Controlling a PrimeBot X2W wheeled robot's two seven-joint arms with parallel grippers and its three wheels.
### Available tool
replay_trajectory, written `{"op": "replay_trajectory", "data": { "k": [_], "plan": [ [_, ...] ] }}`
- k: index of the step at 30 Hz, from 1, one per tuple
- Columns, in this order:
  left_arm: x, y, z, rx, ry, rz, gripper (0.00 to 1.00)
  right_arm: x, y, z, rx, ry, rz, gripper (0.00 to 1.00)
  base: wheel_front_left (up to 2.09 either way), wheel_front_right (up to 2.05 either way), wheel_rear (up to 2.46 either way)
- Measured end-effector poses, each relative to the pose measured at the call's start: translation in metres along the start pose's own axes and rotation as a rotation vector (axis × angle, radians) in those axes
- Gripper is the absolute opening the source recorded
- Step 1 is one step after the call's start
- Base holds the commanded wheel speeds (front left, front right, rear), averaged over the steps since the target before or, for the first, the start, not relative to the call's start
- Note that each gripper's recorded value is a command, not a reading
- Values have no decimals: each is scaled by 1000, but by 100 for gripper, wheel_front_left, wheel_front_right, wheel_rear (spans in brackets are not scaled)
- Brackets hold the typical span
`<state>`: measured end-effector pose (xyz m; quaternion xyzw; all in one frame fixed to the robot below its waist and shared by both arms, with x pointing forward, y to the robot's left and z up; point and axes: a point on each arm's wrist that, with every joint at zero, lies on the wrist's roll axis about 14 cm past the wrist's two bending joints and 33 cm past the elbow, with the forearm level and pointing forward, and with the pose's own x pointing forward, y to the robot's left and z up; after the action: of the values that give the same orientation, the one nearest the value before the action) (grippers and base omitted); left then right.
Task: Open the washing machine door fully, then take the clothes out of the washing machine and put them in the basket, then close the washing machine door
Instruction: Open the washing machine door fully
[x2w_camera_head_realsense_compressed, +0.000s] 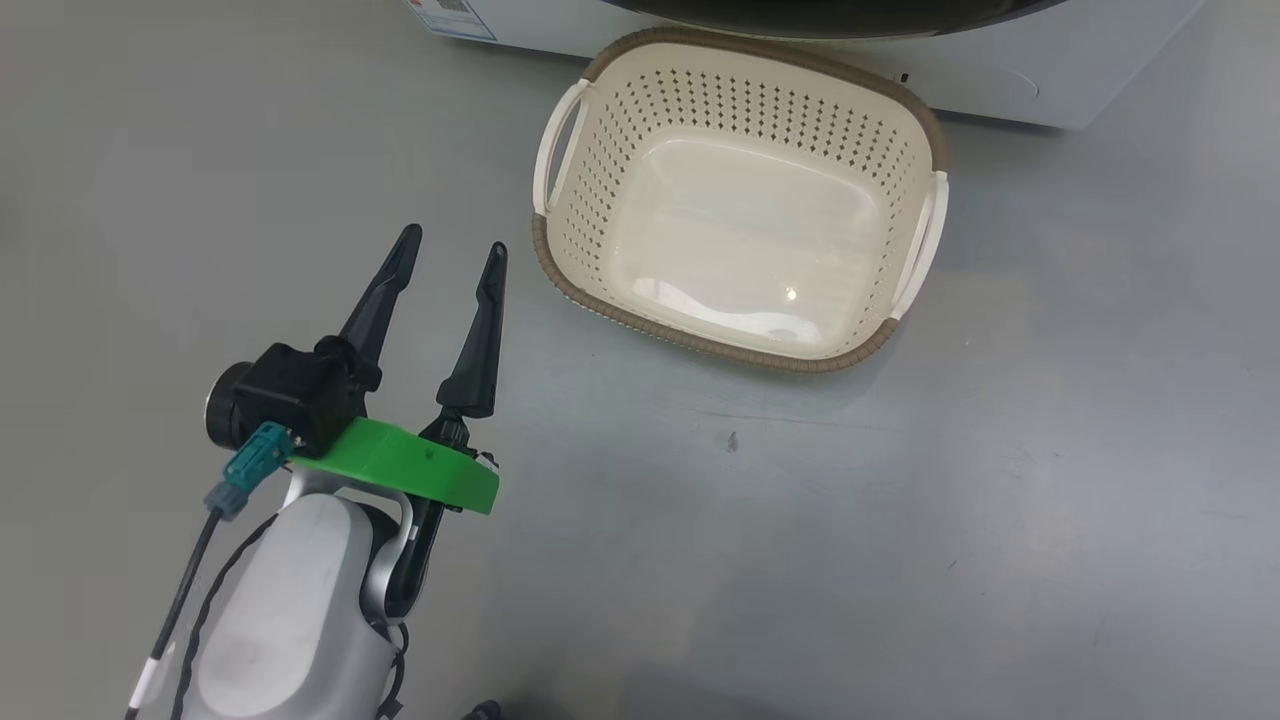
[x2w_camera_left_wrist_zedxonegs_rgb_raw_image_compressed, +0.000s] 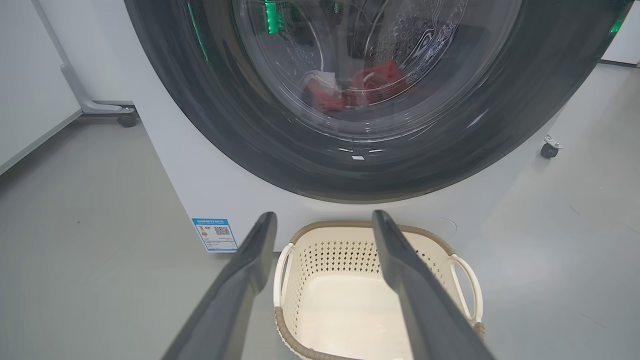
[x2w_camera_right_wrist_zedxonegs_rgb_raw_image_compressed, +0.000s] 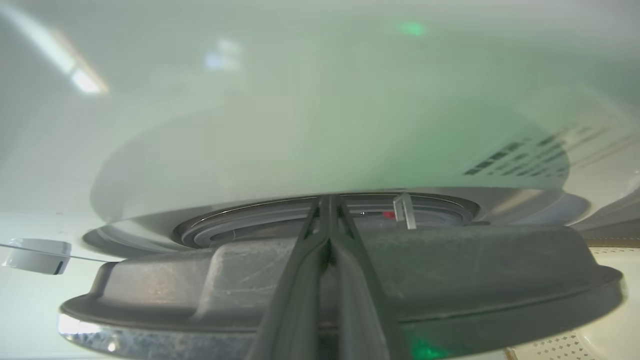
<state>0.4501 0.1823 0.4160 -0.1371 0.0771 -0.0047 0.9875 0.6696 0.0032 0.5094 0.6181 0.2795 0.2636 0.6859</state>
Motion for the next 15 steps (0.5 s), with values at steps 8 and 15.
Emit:
{"op": "replay_trajectory", "data": {
  "k": [8, 15],
  "plan": [
    [2, -1, 2, -5, -6, -2, 100, 3, -1, -1, 29, 25, -1, 0, 0, 0, 0],
    [4, -2, 6, -4, -17, -4, 100, 0, -1, -6, 55, 73, -5, 0, 0, 0, 0]
  ]
}}
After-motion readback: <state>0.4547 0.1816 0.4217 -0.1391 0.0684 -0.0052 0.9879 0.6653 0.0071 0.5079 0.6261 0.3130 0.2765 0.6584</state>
